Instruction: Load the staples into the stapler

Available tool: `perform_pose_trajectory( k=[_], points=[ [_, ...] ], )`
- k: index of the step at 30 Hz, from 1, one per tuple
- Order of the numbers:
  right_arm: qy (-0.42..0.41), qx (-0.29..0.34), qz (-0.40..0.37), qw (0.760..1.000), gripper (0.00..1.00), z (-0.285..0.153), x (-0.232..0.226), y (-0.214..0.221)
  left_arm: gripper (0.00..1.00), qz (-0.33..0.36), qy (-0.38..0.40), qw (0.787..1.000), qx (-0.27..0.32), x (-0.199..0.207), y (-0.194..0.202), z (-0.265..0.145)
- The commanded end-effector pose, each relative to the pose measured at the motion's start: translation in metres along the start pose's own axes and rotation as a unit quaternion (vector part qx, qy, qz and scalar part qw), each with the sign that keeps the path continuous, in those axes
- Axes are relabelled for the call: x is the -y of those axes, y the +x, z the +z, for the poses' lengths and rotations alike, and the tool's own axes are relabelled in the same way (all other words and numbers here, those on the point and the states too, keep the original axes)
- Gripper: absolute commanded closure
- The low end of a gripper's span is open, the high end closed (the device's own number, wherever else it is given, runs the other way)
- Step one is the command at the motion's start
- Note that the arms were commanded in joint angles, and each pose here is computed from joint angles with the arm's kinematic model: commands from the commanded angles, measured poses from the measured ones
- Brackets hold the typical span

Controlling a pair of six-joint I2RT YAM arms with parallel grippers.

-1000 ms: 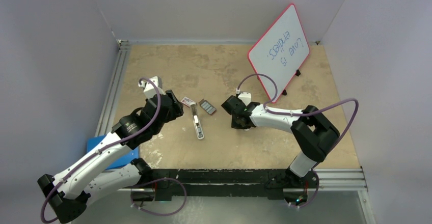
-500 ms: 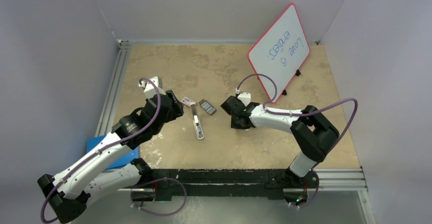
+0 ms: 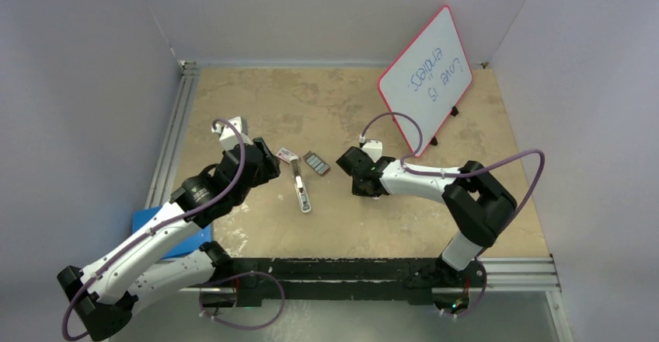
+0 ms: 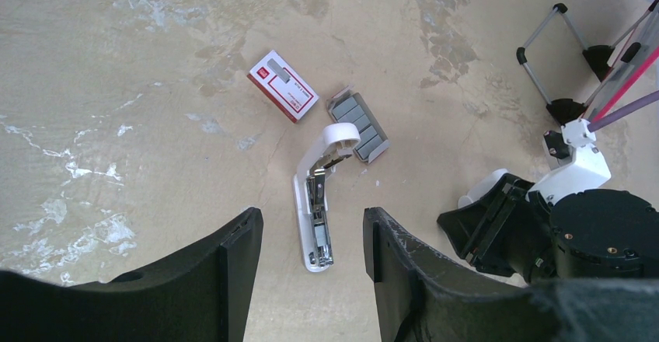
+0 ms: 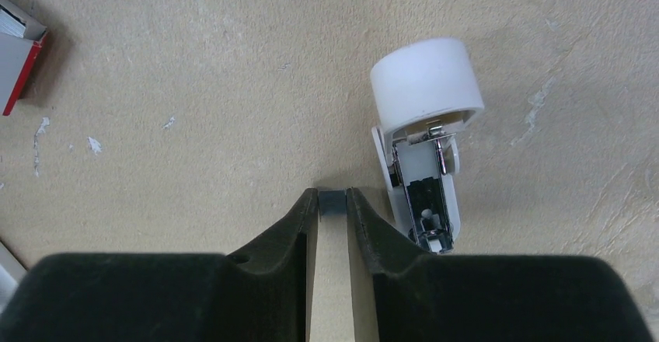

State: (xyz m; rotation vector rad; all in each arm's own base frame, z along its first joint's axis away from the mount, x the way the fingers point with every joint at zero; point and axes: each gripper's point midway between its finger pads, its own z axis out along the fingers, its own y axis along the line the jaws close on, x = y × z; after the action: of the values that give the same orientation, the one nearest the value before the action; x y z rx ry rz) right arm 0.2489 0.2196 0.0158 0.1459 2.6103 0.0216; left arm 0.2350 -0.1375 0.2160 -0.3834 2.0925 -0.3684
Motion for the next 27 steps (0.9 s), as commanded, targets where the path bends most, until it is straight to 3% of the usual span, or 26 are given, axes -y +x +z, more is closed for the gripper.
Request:
perform_pose_trajectory(
  k=[1,11,17,24,27],
  points=[
    [0.023,-0.006,0.004,1.0,0.8,0.01,0.01,0.01,0.5,0.003,0.012,1.0,0.013,0.006,-0.008,0.0],
    [-0.013,0.021,0.022,0.999,0.84,0.0,0.0,-0.004,0.49,0.005,0.032,0.999,-0.011,0.015,0.001,0.001],
    [-0.118,0.067,0.049,0.99,0.84,-0.029,-0.03,-0.034,0.35,0.023,0.125,0.991,-0.041,0.051,0.008,-0.007],
    [-0.308,0.16,0.081,0.934,0.85,-0.099,-0.066,-0.086,0.29,-0.006,0.274,0.95,-0.151,0.112,0.016,-0.042],
    [-0.388,0.209,0.086,0.893,0.85,-0.138,-0.074,-0.106,0.29,-0.051,0.334,0.92,-0.198,0.131,0.005,-0.06]
  ],
)
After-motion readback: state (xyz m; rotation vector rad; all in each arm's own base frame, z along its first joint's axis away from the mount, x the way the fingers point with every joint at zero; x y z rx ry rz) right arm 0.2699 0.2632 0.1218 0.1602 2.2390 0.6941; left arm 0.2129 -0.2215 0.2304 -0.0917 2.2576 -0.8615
